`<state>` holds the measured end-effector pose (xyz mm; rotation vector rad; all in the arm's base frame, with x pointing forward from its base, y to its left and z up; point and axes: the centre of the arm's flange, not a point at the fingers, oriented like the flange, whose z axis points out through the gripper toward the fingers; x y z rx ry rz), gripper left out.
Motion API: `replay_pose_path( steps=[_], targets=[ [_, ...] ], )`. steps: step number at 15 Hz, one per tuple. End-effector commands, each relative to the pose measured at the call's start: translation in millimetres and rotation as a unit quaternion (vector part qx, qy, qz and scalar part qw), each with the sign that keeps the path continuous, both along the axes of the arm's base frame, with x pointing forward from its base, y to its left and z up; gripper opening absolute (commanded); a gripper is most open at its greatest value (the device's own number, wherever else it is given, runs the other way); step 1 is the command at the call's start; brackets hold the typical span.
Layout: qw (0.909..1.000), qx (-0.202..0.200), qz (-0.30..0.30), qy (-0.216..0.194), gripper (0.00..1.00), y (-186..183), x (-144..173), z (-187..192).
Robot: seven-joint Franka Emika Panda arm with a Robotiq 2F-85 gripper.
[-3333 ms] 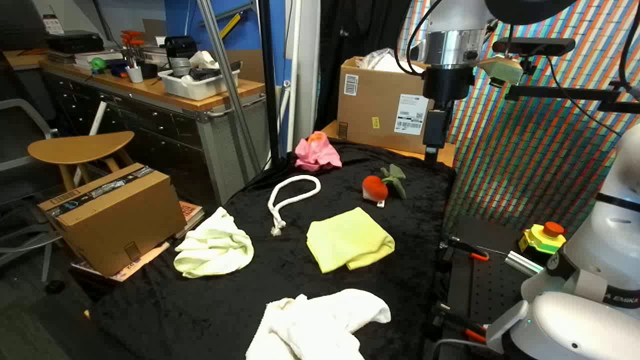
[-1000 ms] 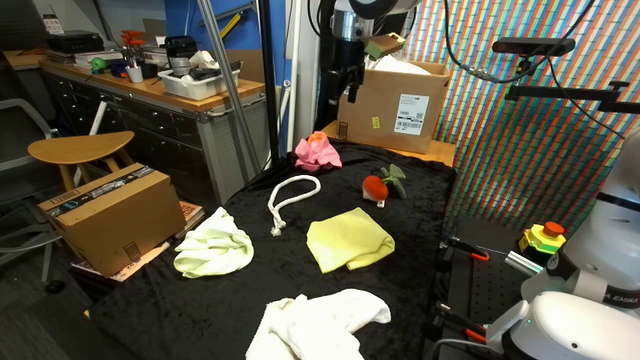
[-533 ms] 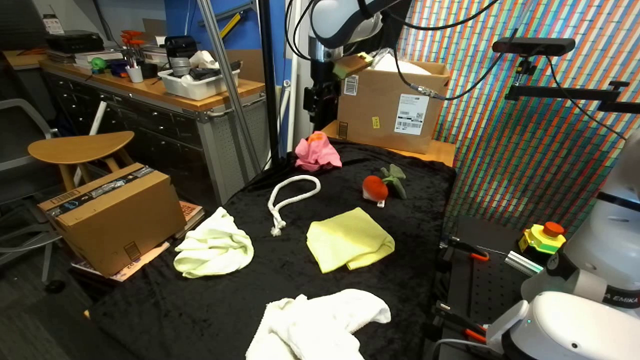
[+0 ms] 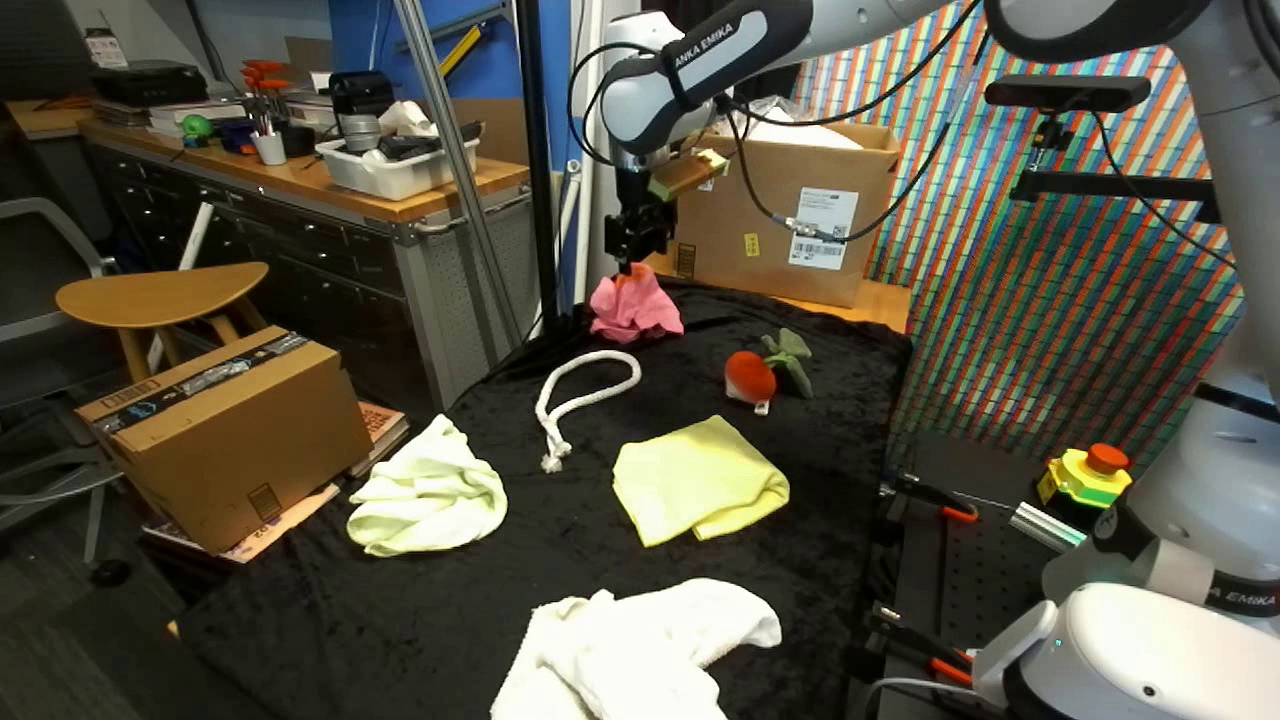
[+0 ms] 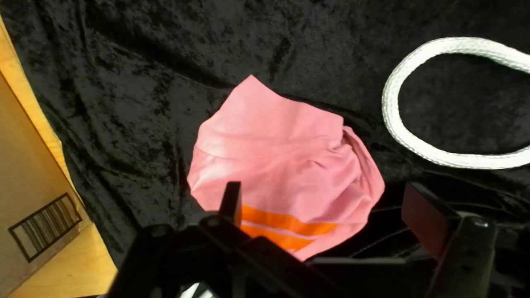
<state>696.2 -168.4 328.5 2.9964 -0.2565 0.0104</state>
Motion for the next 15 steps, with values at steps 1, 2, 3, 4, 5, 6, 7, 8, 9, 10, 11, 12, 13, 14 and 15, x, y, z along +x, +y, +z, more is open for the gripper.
replay_pose_path(
  steps=[1,2,3,4,5,6,7,8,9,10,11,12,13,14,15],
  targets=[
    [0.9997,0.003,-0.021,0.012,1.00,-15.0,41.7,-20.0],
    [0.9995,0.006,-0.024,0.018,1.00,-17.0,45.8,-27.6],
    [0.9993,0.009,-0.027,0.024,1.00,-18.1,49.2,-35.4],
    [0.9990,0.010,-0.030,0.032,1.00,-18.7,51.6,-42.7],
    [0.9988,0.011,-0.031,0.038,1.00,-19.2,54.1,-50.6],
    [0.9985,0.010,-0.033,0.043,1.00,-19.9,57.0,-57.4],
    [0.9982,0.009,-0.037,0.048,1.00,-20.7,59.5,-64.1],
    [0.9978,0.009,-0.038,0.053,1.00,-21.8,61.8,-70.1],
    [0.9976,0.007,-0.042,0.056,1.00,-23.0,64.0,-76.0],
    [0.9971,0.005,-0.048,0.060,1.00,-25.1,66.1,-82.3],
    [0.9966,0.005,-0.053,0.063,1.00,-26.5,67.9,-87.4],
    [0.9961,0.002,-0.060,0.066,1.00,-28.3,69.4,-92.1],
    [0.9956,0.003,-0.064,0.069,1.00,-29.0,69.8,-95.5],
    [0.9952,0.003,-0.068,0.071,1.00,-29.2,71.7,-96.8],
    [0.9948,0.003,-0.071,0.073,1.00,-29.7,72.0,-98.6]
  ],
)
